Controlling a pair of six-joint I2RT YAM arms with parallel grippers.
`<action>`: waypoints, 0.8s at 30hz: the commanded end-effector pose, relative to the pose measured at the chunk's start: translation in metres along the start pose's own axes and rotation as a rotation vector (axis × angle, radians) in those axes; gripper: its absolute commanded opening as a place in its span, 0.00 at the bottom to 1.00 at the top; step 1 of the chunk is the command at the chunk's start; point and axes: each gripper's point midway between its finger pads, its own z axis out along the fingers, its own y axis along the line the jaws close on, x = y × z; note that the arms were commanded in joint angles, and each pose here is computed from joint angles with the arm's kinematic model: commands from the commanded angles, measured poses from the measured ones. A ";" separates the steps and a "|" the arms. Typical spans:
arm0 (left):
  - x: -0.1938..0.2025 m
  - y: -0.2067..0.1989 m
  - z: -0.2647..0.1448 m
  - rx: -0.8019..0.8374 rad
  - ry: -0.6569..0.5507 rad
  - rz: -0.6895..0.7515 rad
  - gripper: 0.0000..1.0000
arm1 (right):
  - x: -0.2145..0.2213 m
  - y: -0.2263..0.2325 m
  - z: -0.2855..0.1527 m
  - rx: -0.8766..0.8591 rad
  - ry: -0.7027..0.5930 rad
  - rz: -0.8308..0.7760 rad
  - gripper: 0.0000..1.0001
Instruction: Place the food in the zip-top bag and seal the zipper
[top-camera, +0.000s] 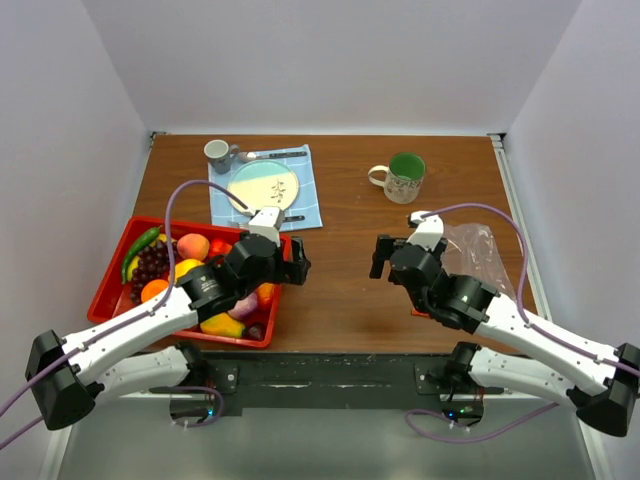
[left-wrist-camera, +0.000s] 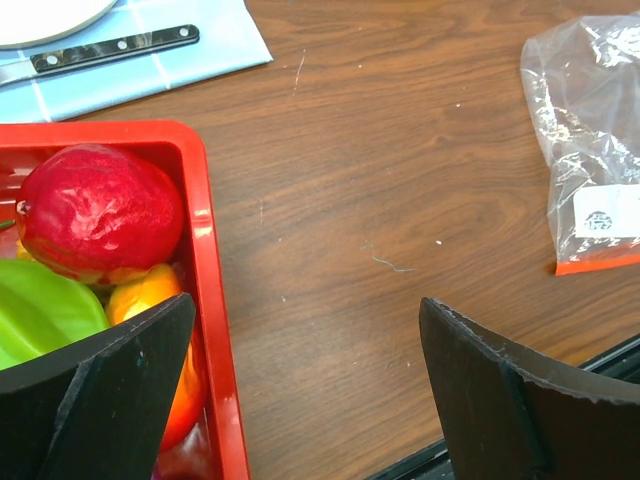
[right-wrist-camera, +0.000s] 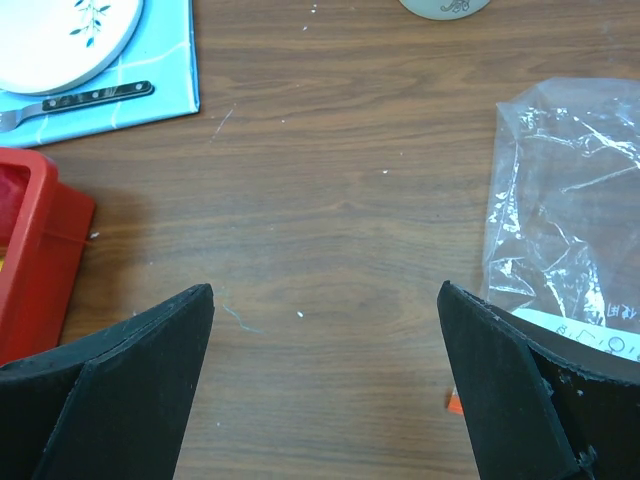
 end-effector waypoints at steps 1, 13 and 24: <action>-0.031 -0.018 -0.007 0.063 -0.088 -0.043 1.00 | -0.028 0.000 -0.013 0.008 -0.054 0.084 0.99; -0.050 -0.095 0.022 0.342 -0.132 -0.099 1.00 | -0.069 -0.010 -0.052 -0.033 -0.091 0.184 0.99; 0.010 -0.180 0.098 0.434 -0.018 -0.030 0.93 | -0.087 -0.048 -0.086 -0.015 -0.149 0.262 0.99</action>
